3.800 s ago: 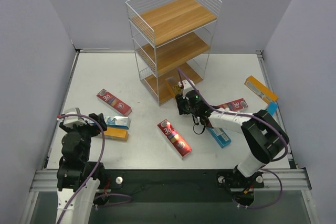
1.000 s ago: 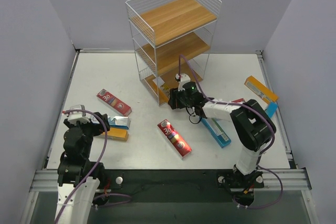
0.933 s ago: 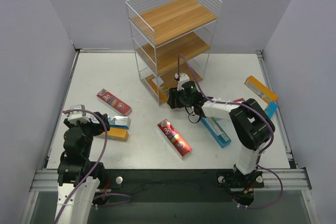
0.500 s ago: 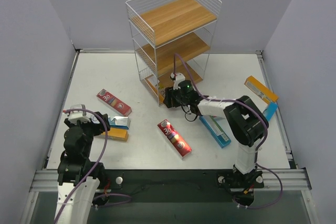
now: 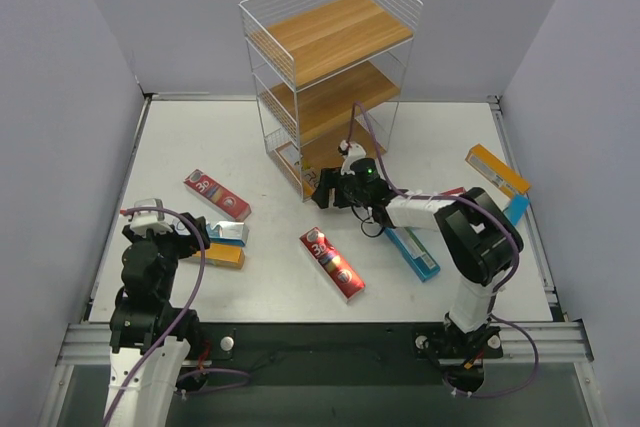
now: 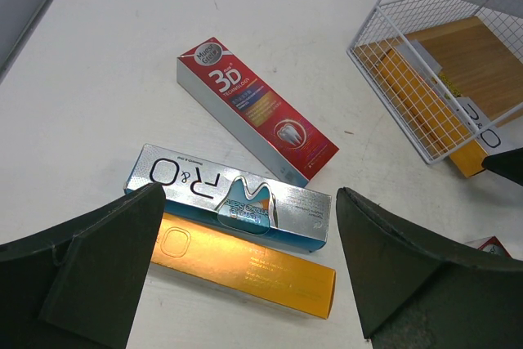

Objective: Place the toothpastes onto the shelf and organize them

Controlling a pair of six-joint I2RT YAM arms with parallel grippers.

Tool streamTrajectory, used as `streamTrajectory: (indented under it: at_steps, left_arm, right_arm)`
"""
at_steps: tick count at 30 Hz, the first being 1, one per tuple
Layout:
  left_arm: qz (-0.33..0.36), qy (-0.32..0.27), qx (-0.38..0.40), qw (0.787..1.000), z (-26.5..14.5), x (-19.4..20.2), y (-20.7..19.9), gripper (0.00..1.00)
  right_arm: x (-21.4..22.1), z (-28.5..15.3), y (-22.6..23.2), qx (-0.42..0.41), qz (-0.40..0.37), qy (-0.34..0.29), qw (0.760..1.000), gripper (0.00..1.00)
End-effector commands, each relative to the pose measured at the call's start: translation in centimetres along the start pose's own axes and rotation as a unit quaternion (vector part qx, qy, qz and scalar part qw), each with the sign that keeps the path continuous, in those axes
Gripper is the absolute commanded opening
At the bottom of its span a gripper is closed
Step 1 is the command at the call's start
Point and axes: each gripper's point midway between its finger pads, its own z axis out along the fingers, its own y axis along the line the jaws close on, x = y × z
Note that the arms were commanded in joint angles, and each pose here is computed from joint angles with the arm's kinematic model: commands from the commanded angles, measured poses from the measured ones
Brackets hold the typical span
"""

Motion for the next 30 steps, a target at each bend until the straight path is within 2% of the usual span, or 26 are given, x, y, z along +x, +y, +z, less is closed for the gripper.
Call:
streamTrajectory:
  at_steps: [1, 7, 14, 19, 25, 30]
  left_arm:
    - [0.000, -0.031, 0.011, 0.999, -0.1, -2.0, -0.6, 0.97]
    - [0.000, -0.030, 0.012, 0.999, -0.1, -2.1, -0.6, 0.97]
    - [0.000, -0.031, 0.013, 0.999, -0.1, -2.1, -0.6, 0.97]
    - [0.001, -0.030, 0.014, 0.999, -0.1, -2.0, -0.7, 0.97]
    - [0.002, -0.028, 0.015, 0.999, -0.1, -1.9, -0.7, 0.97]
    - [0.002, -0.029, 0.016, 0.999, -0.1, -2.0, -0.7, 0.97]
  right_arm:
    - [-5.0, -1.5, 1.3, -0.045, 0.079, -0.086, 0.992, 0.73]
    - [-5.7, -1.8, 0.4, -0.057, 0.180, -0.111, 0.976, 0.73]
    - [-5.3, -1.2, 0.2, -0.076, 0.311, -0.119, 0.940, 0.74]
    - [-4.4, 0.1, 0.8, -0.110, 0.352, -0.111, 0.923, 0.71]
    - [-2.9, 0.5, -0.5, -0.083, 0.357, -0.106, 0.924, 0.71]
    - [-2.3, 1.0, -0.2, -0.099, 0.375, -0.100, 0.916, 0.70]
